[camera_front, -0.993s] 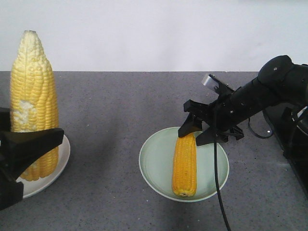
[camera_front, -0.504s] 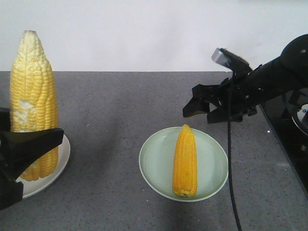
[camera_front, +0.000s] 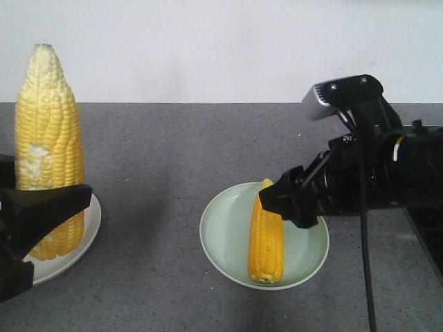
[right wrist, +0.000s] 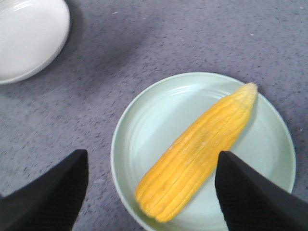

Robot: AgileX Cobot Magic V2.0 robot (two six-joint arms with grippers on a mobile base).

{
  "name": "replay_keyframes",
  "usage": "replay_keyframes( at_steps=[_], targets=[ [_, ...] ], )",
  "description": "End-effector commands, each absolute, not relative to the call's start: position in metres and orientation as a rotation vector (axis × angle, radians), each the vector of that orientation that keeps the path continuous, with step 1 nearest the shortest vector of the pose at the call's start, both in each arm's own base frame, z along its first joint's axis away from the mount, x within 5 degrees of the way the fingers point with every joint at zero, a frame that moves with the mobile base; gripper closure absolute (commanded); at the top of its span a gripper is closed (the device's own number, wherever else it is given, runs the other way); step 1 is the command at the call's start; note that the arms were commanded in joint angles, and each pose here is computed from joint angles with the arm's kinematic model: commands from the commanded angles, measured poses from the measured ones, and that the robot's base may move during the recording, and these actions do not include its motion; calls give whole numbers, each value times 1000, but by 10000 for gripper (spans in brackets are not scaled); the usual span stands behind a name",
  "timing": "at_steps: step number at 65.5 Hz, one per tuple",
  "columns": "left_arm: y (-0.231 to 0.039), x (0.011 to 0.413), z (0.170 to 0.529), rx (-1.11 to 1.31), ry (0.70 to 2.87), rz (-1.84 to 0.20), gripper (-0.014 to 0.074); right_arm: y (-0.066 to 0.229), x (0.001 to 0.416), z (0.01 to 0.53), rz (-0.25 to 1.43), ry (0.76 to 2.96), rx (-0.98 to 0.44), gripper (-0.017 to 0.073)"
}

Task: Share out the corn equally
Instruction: 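Open the right gripper and lift it away from the cob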

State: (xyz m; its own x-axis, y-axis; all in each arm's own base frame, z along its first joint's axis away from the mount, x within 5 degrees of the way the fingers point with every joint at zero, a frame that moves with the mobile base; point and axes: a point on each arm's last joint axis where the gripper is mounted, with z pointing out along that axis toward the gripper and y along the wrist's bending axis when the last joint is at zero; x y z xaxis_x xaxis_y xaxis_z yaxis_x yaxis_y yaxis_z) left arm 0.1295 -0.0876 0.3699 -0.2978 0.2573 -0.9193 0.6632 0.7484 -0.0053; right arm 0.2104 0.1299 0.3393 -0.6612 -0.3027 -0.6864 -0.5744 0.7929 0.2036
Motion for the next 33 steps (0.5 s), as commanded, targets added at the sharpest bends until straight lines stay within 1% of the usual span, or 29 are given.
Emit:
replay_keyframes(
  at_steps=[1, 14, 33],
  targets=[
    [-86, 129, 385, 649, 1797, -490, 356, 129, 196, 355, 531, 2216, -638, 45],
    [-86, 129, 385, 649, 1797, -490, 356, 121, 180, 344, 466, 2235, -643, 71],
    [-86, 130, 387, 637, 1783, -486, 356, 118, 176, 337, 461, 2252, -642, 91]
  ],
)
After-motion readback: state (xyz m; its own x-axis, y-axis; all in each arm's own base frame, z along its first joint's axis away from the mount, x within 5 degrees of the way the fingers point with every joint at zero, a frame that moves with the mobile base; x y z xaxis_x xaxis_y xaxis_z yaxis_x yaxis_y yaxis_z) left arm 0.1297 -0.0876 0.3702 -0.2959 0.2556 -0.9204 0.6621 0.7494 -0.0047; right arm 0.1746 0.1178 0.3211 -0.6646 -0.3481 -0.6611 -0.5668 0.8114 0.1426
